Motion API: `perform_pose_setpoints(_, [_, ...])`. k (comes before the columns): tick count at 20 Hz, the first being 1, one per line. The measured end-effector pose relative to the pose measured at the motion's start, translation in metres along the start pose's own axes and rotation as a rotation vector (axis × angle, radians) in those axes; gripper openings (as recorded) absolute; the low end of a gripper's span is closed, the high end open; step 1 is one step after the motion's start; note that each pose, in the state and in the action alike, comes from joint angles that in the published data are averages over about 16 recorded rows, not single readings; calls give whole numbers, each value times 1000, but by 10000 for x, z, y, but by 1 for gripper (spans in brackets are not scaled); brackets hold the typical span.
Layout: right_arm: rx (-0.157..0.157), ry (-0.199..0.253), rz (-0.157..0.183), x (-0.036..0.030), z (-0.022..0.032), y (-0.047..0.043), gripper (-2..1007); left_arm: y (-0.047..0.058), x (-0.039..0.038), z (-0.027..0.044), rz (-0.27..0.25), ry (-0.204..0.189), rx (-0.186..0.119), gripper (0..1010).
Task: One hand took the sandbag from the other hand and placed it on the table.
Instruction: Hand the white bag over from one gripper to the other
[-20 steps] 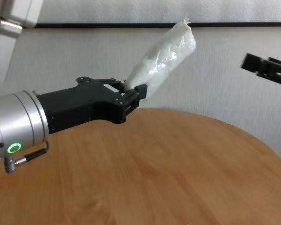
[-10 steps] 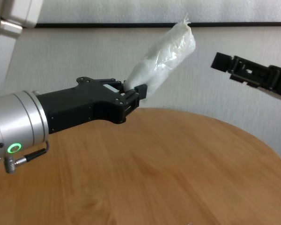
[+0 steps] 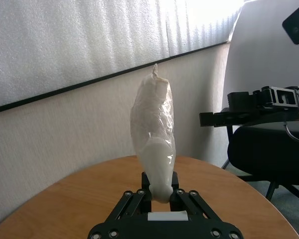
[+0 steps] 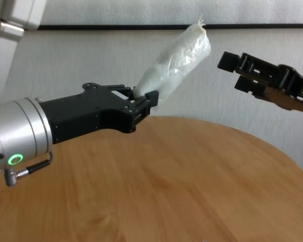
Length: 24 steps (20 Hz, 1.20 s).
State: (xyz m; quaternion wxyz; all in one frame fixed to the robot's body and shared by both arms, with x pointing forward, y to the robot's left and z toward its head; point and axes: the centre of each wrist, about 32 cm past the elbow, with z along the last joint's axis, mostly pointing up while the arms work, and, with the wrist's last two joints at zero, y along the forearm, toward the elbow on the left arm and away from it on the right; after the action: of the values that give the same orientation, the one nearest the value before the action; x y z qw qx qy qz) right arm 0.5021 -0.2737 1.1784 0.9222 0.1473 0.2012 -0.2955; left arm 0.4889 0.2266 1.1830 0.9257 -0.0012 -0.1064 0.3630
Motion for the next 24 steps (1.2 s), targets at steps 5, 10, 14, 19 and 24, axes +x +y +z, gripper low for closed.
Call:
perform_pose_setpoints(5, [2, 47, -3, 18, 18, 87, 1002, 0, 0, 0, 0, 0, 0, 204])
perform_pose_setpoints(10, [7, 76, 0, 8, 40, 170, 1002, 0, 0, 0, 0, 0, 0, 204])
perform_pose_setpoints(14, [11, 92, 5, -11, 59, 229, 1002, 0, 0, 0, 0, 0, 0, 204])
perform_pose_setpoints(19, [13, 108, 13, -34, 74, 292, 1002, 0, 0, 0, 0, 0, 0, 204])
perform_pose_setpoints(24, [9, 122, 16, -44, 81, 354, 1002, 0, 0, 0, 0, 0, 0, 204])
